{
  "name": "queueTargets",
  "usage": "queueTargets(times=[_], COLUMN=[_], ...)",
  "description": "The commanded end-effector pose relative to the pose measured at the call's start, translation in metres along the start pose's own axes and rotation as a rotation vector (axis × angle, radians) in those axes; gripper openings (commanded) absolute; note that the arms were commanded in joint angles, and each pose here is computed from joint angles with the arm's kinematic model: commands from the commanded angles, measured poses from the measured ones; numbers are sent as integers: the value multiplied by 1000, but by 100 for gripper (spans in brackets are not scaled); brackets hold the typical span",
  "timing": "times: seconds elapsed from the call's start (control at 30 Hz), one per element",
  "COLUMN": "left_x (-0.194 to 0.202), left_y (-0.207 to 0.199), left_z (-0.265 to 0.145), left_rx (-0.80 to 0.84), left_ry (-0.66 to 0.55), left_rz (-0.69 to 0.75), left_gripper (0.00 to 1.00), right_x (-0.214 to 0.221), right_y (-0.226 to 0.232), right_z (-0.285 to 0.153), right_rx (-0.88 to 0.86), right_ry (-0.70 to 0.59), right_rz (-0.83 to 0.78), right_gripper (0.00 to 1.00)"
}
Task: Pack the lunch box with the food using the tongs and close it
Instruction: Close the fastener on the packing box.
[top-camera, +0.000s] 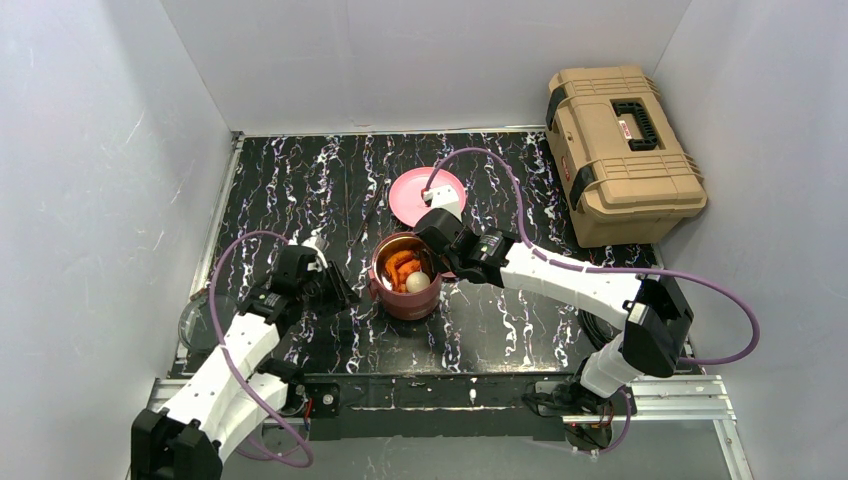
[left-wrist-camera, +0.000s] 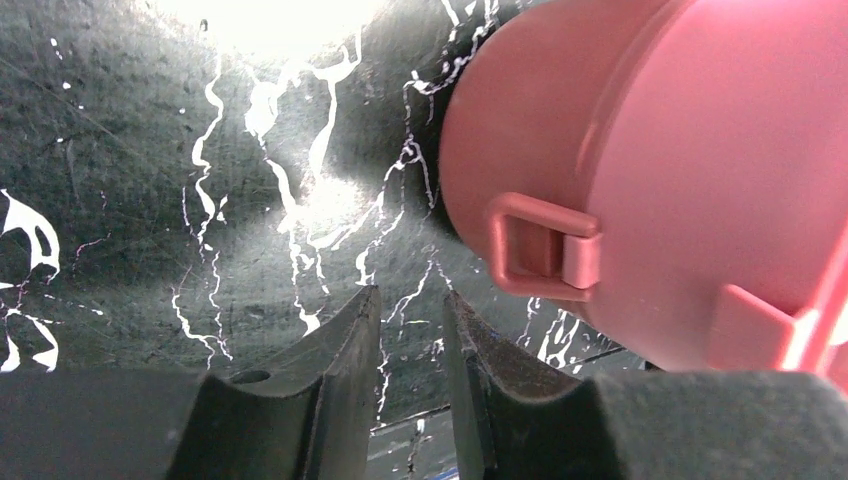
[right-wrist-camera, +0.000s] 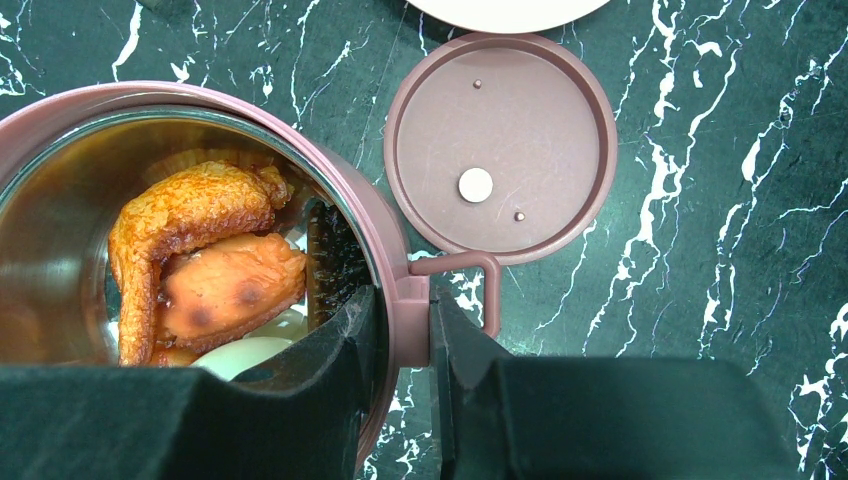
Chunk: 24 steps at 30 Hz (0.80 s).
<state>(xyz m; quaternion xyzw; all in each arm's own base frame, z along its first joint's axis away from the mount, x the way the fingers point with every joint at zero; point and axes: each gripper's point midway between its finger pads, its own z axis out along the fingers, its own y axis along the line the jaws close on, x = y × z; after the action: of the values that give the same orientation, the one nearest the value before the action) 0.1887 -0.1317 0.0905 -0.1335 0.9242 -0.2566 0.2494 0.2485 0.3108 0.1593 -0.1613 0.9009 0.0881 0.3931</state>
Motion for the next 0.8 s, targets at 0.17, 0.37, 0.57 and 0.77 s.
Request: queueTargets(times=[0.17,0.37,0.57,0.77], left_x=[-4,-7,-12,-16], left_y=[-7,-20,-34,-39], left_z=[6,20,31,38], left_rx=[-13,5,15,29], left_ry=[51,83,81,76], left_rz=[27,38,61,66], left_gripper=[27,27,25,24], right_x=[-2,-2,2,7], right_y=[0,-1,-1,0], right_z=[-4,-4,-1,1], right_rx=[-4,1,3,-2], right_ry=[-16,-14,-5,10], right_rz=[8,2,-2,-11], right_gripper=[1,1,1,1])
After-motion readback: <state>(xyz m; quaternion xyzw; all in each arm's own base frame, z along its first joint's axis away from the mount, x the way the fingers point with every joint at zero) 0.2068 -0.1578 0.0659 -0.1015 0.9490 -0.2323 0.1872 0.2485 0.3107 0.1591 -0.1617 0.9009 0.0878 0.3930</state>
